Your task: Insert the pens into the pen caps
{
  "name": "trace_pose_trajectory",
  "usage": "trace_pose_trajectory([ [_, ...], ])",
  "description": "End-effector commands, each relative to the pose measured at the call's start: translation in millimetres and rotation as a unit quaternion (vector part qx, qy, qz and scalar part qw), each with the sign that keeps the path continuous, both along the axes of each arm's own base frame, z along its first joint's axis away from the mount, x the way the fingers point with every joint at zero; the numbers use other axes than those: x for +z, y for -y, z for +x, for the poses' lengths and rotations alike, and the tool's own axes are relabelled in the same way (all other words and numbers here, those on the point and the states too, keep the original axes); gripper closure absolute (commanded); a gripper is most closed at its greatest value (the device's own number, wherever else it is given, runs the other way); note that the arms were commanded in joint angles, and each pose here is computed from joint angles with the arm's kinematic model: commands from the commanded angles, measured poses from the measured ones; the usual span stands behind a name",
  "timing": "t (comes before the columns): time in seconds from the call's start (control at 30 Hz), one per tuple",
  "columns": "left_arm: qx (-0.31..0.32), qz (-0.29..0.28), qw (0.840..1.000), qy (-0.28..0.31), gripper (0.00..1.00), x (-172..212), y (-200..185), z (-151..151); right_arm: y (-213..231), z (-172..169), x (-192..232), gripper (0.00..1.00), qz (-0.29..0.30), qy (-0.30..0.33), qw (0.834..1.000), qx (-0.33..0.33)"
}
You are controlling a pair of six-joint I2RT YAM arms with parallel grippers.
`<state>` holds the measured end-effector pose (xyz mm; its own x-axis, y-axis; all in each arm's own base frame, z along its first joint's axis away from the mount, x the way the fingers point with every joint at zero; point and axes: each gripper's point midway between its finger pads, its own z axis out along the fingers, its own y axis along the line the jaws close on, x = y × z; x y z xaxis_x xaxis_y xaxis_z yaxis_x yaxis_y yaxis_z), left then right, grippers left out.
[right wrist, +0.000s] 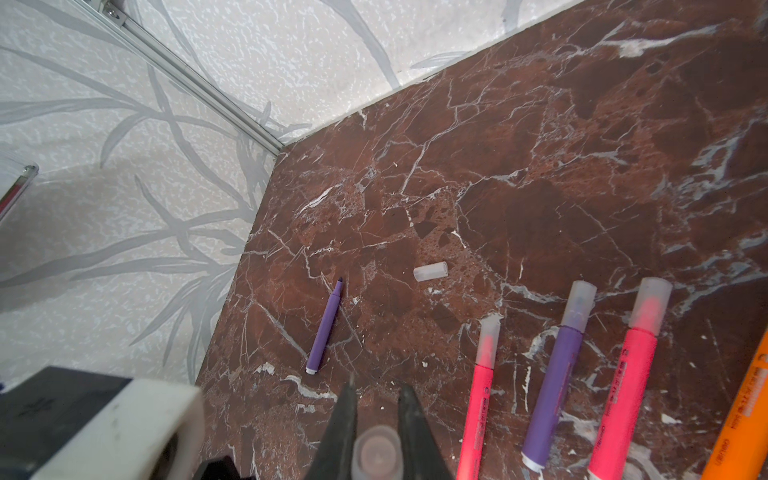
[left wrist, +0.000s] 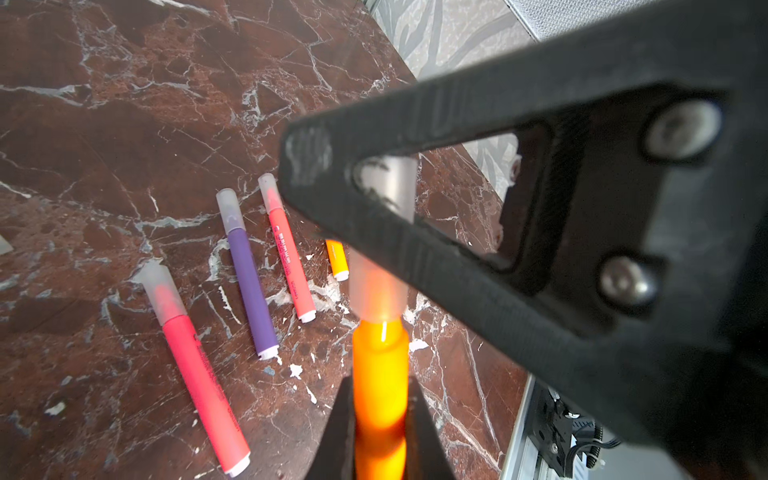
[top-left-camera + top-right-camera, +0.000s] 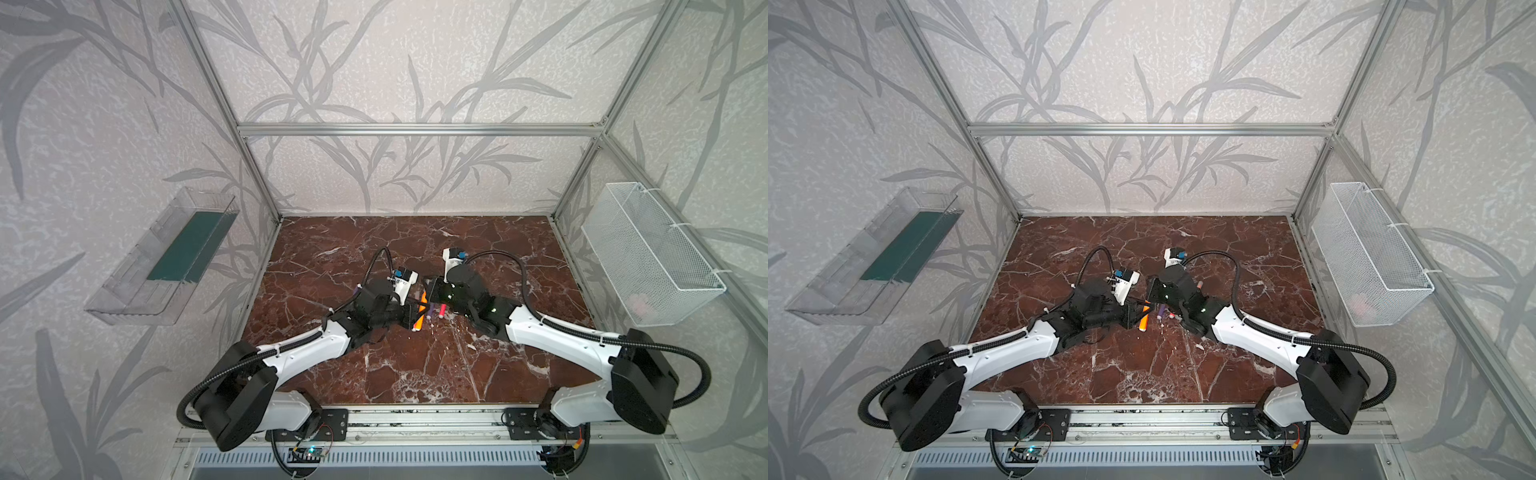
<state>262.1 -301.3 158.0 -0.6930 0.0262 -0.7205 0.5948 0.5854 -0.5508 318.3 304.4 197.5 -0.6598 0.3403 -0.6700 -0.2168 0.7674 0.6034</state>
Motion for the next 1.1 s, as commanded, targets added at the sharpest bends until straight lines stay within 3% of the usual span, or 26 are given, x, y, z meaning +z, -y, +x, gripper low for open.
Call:
trace_pose_trajectory([
  [0.0, 0.005, -0.016, 1.000, 0.016, 1.00, 20.3, -2.4, 3.8, -9.1, -5.7, -4.0, 1.00, 0.011, 0.017, 0.999, 0.036],
  [0.17, 0.004, -0.021, 1.000, 0.010, 1.00, 23.4, -5.2, 6.2, -6.0, -15.8, -15.4, 1.00, 0.001, 0.027, 0.998, 0.062],
  [0.3, 0.000, -0.033, 0.999, 0.012, 1.00, 28.2, -5.8, 6.6, -4.6, -25.5, -5.9, 1.00, 0.041, 0.060, 0.993, 0.090],
  [0.73, 0.006, -0.119, 0.993, 0.017, 1.00, 67.1, -8.2, 7.6, 0.3, -40.1, 9.4, 1.00, 0.144, 0.073, 0.981, 0.111],
  [0.9, 0.046, -0.043, 0.997, 0.032, 1.00, 53.9, -15.1, 16.6, -12.3, -42.0, 3.8, 1.00, 0.107, 0.021, 0.990, 0.092],
  [1.07, 0.107, 0.037, 0.992, 0.049, 1.00, 39.1, -33.1, 35.6, -18.1, -46.7, 0.6, 1.00, 0.061, -0.001, 0.995, 0.083],
])
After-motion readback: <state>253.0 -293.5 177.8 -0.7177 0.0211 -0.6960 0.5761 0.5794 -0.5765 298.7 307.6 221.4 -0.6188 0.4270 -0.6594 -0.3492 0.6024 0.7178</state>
